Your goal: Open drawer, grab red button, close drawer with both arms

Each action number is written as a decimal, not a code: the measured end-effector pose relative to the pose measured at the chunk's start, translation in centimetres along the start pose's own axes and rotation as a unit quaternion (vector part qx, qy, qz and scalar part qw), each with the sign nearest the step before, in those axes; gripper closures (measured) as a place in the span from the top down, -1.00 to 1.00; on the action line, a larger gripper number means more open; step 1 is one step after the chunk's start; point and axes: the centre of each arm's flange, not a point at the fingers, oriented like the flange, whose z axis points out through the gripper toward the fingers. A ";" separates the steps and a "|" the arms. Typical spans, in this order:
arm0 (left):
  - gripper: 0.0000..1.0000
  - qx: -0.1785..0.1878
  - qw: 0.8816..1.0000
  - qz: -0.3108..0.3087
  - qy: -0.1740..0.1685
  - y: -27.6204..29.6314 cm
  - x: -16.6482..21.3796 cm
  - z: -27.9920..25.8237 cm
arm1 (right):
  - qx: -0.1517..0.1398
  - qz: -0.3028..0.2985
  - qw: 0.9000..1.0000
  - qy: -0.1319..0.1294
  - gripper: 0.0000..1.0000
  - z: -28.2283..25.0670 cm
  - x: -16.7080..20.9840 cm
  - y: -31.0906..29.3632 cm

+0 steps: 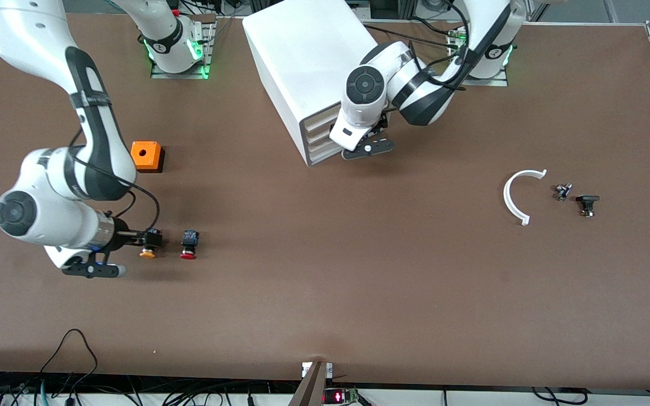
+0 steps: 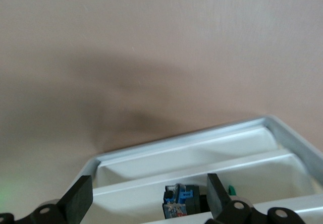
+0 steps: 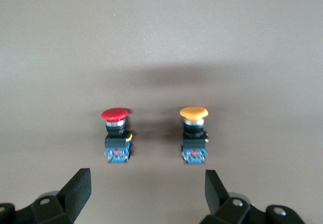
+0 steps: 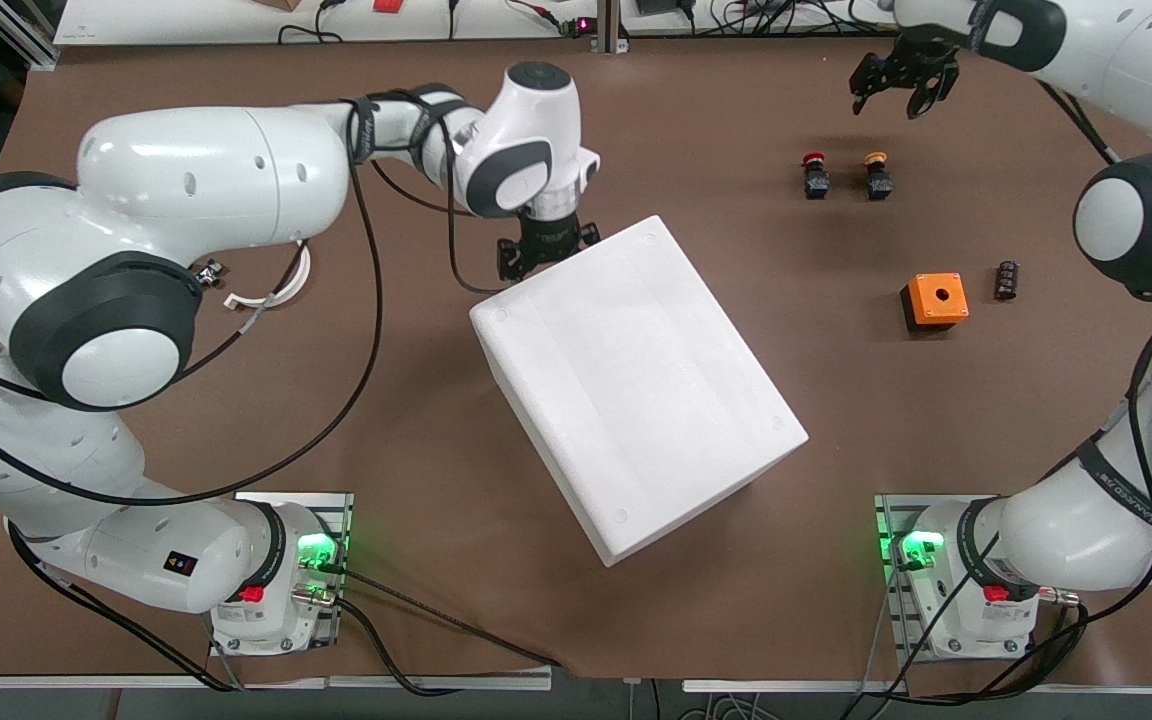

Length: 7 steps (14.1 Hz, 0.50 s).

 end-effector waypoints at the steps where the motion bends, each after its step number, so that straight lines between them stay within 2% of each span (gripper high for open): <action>1: 0.99 -0.002 1.000 0.013 0.005 -0.8 1.2 -1.5 | 0.000 0.001 1.000 -0.002 1.00 -1.8 -0.5 0.2; 4: 0.99 -0.007 0.998 0.065 0.010 -4.5 6.2 -5.9 | 0.002 0.002 1.000 -0.001 1.00 -8.2 -2.8 0.6; 7: 0.99 0.017 0.988 0.152 0.029 -9.1 11.2 -9.8 | -0.001 -0.005 1.000 0.012 1.00 -15.3 -5.9 0.7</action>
